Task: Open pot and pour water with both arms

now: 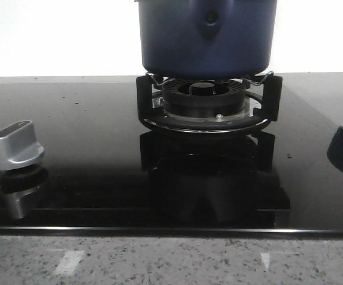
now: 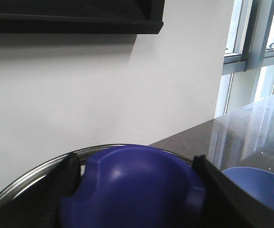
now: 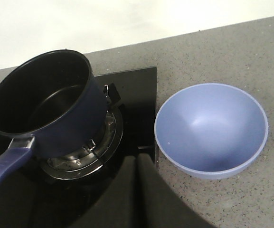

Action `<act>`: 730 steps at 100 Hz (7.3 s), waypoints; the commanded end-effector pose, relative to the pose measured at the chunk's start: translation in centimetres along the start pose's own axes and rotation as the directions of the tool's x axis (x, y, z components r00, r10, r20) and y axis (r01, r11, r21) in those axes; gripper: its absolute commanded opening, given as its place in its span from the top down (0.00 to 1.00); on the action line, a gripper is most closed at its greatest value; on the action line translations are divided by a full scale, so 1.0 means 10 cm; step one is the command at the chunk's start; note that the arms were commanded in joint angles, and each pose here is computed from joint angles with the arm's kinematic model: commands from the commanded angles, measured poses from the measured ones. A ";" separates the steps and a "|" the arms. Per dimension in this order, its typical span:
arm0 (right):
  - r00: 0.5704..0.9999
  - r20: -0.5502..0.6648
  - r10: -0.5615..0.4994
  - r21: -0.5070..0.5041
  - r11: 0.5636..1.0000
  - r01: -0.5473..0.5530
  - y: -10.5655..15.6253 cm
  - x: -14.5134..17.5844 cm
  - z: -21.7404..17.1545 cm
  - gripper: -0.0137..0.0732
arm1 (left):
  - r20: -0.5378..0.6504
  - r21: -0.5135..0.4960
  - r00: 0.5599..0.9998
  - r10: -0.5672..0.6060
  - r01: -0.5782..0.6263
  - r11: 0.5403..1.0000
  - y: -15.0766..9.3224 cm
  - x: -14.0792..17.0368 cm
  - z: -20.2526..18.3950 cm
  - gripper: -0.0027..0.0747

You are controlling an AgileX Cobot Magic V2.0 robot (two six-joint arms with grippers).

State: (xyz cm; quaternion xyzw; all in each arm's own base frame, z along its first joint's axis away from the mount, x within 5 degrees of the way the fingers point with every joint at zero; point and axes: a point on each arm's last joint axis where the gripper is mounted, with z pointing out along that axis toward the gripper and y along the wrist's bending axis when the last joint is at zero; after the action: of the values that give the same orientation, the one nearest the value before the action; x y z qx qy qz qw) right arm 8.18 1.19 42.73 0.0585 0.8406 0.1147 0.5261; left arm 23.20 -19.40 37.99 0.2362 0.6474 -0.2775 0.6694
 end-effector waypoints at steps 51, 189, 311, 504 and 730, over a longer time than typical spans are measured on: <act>0.996 0.082 -0.023 -0.011 1.000 0.024 0.01 -0.02 -0.09 0.92 | 0.141 0.084 0.990 -0.019 0.007 0.996 -0.17 -0.19 0.69 0.56; 0.997 0.068 -0.023 -0.009 1.000 0.024 0.01 -0.01 -0.09 0.92 | 0.129 0.063 0.990 -0.054 0.046 0.997 -0.06 0.07 0.90 0.56; 0.996 0.083 -0.023 -0.011 1.000 0.024 0.01 -0.02 -0.10 0.92 | 0.140 0.058 0.989 -0.041 0.033 0.998 -0.06 -0.05 0.97 0.26; 0.881 0.426 -0.206 0.027 0.976 0.215 -0.28 1.11 -0.30 0.92 | 0.066 -0.326 0.994 0.086 -0.060 0.943 0.02 0.23 -3.05 0.99; 0.881 0.426 -0.206 0.027 0.976 0.215 -0.28 1.11 -0.30 0.92 | -0.108 -0.656 0.958 -0.266 0.133 0.743 0.29 1.89 -2.67 0.99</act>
State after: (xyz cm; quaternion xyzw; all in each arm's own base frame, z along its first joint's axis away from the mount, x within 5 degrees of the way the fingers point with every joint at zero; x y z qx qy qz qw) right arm 0.72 0.64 32.17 -0.0124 0.7370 0.0562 0.6734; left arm 5.46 -0.48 18.29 -0.0454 0.7883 -0.0815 0.6081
